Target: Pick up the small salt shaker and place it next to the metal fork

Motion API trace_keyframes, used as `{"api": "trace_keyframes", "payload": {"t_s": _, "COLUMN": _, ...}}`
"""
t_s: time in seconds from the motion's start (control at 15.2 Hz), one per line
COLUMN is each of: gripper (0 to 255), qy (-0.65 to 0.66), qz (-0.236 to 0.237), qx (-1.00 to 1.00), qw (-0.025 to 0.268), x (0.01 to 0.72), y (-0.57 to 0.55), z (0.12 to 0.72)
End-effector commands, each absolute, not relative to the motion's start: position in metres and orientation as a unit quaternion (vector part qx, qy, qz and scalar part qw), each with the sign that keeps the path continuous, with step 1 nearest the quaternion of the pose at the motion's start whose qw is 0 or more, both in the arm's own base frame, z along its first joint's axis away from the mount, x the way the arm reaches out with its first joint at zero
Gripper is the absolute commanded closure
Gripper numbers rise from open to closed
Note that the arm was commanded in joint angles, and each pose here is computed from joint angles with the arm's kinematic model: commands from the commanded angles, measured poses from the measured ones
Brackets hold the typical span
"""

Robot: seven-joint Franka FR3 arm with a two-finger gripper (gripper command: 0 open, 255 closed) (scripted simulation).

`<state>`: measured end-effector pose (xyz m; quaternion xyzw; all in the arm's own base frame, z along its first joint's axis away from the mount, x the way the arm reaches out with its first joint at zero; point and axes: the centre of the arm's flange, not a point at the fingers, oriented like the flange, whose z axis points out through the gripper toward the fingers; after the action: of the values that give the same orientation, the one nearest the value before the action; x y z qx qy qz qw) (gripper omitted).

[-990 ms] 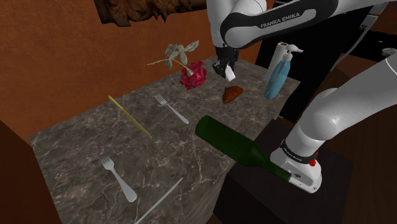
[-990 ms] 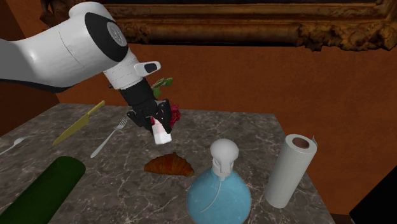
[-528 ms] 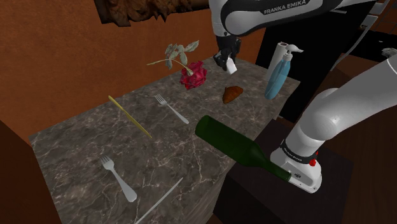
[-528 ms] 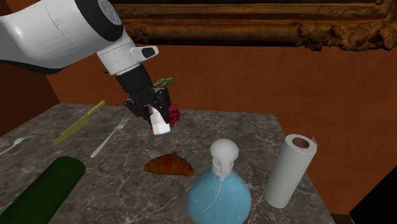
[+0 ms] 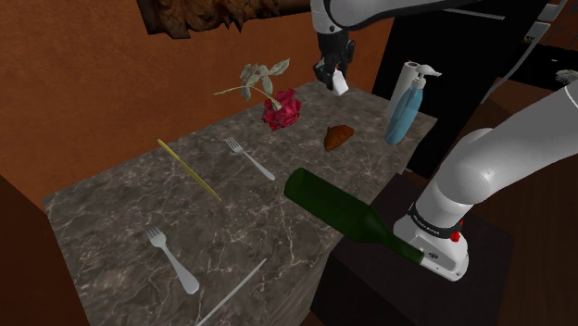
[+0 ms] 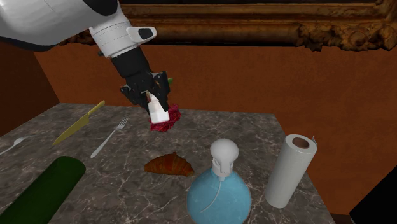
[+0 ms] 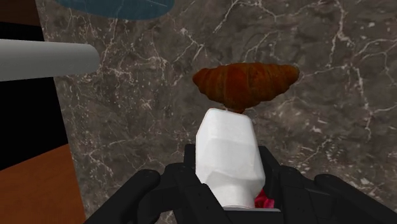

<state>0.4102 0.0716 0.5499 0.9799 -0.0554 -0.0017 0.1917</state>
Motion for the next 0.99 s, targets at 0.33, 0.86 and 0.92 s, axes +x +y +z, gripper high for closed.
{"api": "trace_keyframes", "payload": {"t_s": 0.33, "gripper": 255, "qy": -0.055, "qz": -0.002, "qx": 0.980, "qw": 0.192, "x": 0.411, "y": 0.072, "z": 0.586}}
{"api": "trace_keyframes", "payload": {"t_s": 0.86, "gripper": 255, "qy": -0.055, "qz": -0.002, "qx": 0.980, "qw": 0.192, "x": 0.390, "y": 0.161, "z": 0.569}}
{"api": "trace_keyframes", "payload": {"t_s": 0.92, "gripper": 255, "qy": -0.055, "qz": -0.002, "qx": 0.980, "qw": 0.192, "x": 0.387, "y": 0.173, "z": 0.567}}
